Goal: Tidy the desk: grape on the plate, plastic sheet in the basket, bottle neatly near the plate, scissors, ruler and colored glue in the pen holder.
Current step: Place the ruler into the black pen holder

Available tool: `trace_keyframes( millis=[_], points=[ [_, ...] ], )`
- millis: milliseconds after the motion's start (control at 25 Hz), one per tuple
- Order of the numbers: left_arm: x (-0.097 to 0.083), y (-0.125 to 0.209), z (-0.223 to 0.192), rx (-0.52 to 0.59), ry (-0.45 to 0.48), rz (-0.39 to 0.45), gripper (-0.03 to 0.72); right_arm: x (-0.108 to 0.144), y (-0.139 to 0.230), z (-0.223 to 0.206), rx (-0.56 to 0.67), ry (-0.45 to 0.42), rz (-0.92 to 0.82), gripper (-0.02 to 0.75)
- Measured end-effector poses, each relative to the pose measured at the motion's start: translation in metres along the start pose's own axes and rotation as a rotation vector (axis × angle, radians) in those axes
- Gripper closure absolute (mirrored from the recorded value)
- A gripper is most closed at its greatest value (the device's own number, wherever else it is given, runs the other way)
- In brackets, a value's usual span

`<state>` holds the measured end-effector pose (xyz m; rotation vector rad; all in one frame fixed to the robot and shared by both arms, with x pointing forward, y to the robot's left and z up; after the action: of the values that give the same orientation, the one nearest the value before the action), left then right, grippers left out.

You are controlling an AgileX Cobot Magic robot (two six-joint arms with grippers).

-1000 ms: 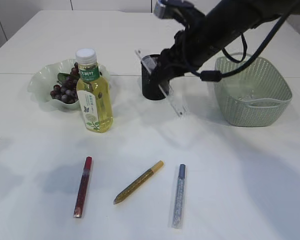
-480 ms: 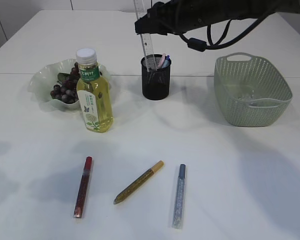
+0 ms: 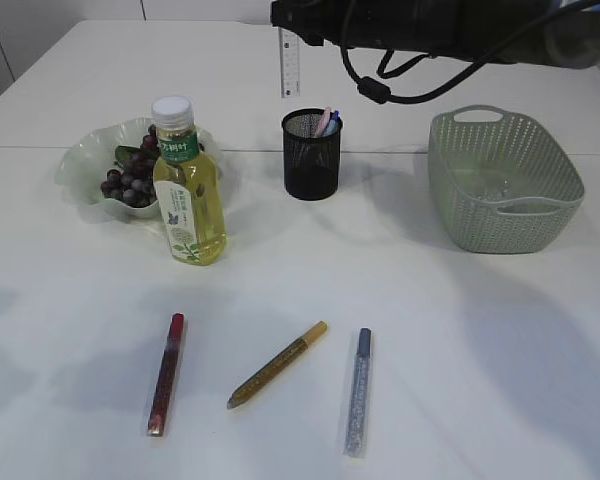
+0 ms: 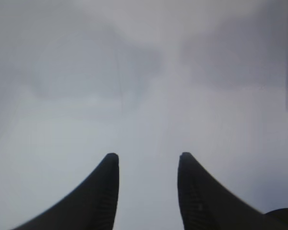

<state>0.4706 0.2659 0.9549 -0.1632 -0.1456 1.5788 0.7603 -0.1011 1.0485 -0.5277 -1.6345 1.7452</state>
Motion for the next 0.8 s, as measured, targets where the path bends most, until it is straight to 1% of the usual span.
trace_keyframes(
  millis=[120, 320, 440, 800],
  points=[
    [0.001, 0.003, 0.000, 0.020, -0.004, 0.000, 0.390, -0.009, 0.002, -0.009, -0.022, 0.021, 0.059, 0.446],
    [0.001, 0.003, 0.000, 0.021, -0.004, 0.000, 0.390, -0.026, 0.007, -0.023, -0.036, 0.081, 0.102, 0.446],
    [0.000, 0.002, 0.000, 0.019, -0.004, 0.000, 0.390, -0.034, 0.014, -0.031, -0.034, 0.101, 0.148, 0.446],
    [0.000, 0.002, 0.000, 0.016, -0.003, 0.000, 0.390, -0.054, 0.054, -0.046, 0.028, 0.151, 0.192, 0.446]
  ],
)
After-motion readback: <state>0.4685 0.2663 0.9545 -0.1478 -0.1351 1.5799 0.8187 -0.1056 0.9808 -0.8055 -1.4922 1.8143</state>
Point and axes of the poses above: a point on each arm's last joint axis where the gripper is mounted, z pointing back along that axis away from the gripper, x along the wrist's bending axis when the last joint is at zero, y = z × x, the point moved 4 cm from there along -z, pointing out along that axis toward the gripper, and after that the axes turned 1 degree about z, right-handed, at the moved point
